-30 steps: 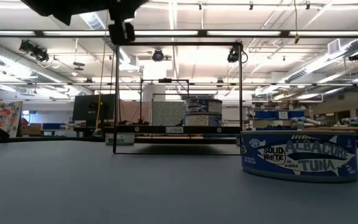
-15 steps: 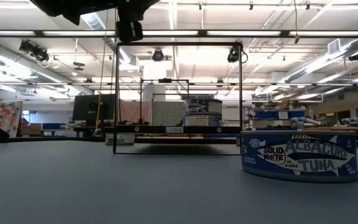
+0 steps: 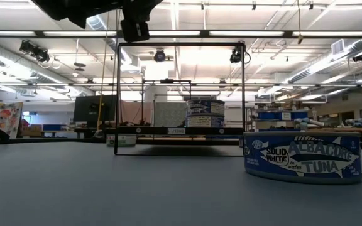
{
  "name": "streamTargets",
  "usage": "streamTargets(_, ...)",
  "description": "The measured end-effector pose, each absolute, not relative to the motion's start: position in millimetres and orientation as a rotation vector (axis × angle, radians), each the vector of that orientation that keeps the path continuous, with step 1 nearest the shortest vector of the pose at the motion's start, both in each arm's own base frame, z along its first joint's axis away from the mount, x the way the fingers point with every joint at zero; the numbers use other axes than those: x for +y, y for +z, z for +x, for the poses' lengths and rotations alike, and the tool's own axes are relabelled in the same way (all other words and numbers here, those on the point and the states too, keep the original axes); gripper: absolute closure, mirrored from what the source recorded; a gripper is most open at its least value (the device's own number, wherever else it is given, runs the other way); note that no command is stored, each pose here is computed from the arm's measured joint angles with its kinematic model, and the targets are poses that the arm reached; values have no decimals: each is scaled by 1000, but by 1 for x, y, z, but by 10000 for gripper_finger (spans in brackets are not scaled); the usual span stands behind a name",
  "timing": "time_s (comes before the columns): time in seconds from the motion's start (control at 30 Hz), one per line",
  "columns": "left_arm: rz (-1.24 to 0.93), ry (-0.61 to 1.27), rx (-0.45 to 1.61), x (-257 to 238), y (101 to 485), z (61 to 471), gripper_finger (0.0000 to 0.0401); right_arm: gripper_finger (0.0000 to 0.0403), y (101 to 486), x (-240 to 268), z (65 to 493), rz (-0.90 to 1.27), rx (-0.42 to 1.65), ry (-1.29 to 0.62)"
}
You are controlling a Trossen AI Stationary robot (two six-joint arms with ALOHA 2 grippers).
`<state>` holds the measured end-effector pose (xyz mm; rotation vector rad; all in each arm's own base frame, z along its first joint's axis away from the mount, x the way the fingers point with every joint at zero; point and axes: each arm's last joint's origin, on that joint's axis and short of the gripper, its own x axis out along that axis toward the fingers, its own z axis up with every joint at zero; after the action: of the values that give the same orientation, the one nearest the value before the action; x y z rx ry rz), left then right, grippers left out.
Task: Stack canned seafood by type on shelf
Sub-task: Put the green tuna can on the shelf aligned with the other green tuna can
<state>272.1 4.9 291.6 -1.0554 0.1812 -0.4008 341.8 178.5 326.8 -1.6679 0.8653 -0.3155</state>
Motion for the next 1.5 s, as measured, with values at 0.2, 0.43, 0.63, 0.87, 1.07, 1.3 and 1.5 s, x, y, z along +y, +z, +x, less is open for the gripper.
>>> streamTargets(0.2, -1056, -449, 155, 4, 293, 276, 144, 264, 328, 178, 344, -1650, 854, -329)
streamTargets(0.43, -1061, -455, 163, 4, 292, 276, 163, 264, 328, 178, 344, -1644, 848, -318)
streamTargets(0.63, -1065, -447, 167, 9, 291, 276, 229, 264, 328, 178, 344, -1654, 851, -309)
streamTargets(0.87, -1052, -441, 169, 17, 291, 275, 246, 264, 327, 177, 344, -1668, 858, -296)
streamTargets(1.07, -1004, -429, 135, 25, 292, 274, 250, 210, 329, 178, 345, -1570, 817, -331)
streamTargets(1.3, -987, -393, 107, 43, 293, 271, 260, 92, 332, 177, 345, -1443, 783, -482)
streamTargets(1.5, -979, -372, 102, 68, 292, 265, 260, 134, 332, 175, 342, -1385, 773, -586)
